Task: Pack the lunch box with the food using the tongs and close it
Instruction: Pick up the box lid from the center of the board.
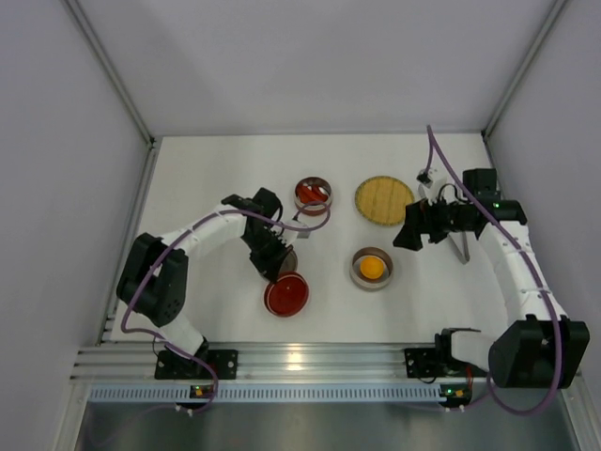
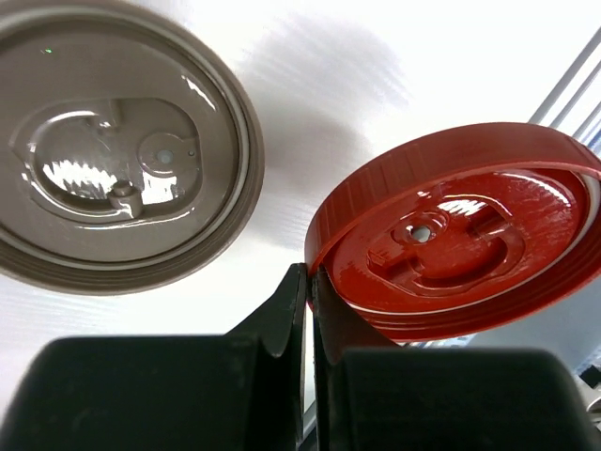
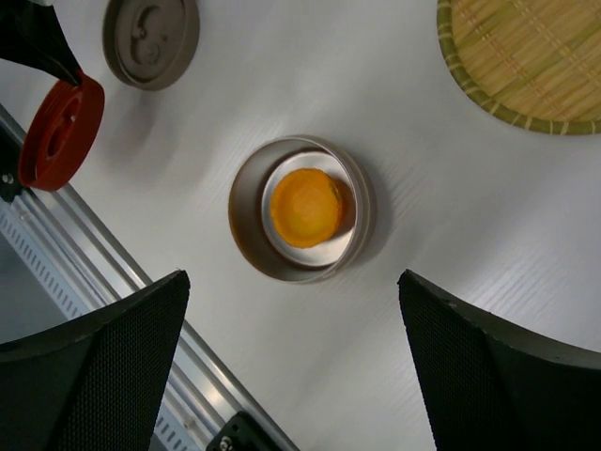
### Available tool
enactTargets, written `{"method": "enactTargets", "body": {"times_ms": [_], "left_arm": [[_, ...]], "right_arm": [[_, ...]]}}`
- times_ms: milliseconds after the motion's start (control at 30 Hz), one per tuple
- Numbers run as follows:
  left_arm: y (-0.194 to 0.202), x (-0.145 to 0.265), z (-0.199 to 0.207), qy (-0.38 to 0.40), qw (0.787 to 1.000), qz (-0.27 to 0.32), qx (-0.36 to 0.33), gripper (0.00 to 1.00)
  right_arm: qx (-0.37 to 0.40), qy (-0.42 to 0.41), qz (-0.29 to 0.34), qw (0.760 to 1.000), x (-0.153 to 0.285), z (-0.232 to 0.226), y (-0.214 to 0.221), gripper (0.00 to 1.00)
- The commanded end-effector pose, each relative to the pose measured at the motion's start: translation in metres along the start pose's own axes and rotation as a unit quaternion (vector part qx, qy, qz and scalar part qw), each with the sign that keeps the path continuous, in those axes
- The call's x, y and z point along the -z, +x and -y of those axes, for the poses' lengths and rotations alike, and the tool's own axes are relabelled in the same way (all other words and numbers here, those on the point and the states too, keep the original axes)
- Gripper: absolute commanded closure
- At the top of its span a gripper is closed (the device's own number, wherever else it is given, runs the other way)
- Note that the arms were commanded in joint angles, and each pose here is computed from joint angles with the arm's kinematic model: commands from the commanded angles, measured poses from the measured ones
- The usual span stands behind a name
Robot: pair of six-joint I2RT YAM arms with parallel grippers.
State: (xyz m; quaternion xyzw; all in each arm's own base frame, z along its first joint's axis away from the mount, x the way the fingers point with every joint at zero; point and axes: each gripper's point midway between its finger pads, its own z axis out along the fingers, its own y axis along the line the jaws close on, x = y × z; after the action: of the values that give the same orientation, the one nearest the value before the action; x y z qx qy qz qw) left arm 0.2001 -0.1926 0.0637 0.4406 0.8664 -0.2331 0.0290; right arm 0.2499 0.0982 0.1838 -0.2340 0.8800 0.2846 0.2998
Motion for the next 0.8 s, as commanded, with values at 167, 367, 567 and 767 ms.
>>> {"method": "enactTargets", "body": {"times_ms": [167, 367, 567, 767], "left_arm": [[-0.033, 0.053, 0.030, 0.033, 0.999, 0.030, -0.030, 1.00], [-0.050, 0.084, 0.051, 0.052, 0.995, 0.062, -0.057, 1.00], [-0.061, 0.105, 0.073, 0.079, 0.987, 0.104, -0.088, 1.00], [-0.066, 0.123, 0.093, 0.100, 0.975, 0.150, -0.128, 1.00]], "right_arm": [[0.068, -0.153, 0.149, 0.975, -0.023, -0.045, -0.051, 0.19], [0.100, -0.238, 0.189, 0.947, -0.048, -0.085, -0.059, 0.27], [0.083, -0.325, 0.176, 0.925, -0.074, -0.124, -0.049, 0.28], [0.103, -0.390, 0.218, 0.889, -0.075, -0.159, -0.053, 0.28]]}}
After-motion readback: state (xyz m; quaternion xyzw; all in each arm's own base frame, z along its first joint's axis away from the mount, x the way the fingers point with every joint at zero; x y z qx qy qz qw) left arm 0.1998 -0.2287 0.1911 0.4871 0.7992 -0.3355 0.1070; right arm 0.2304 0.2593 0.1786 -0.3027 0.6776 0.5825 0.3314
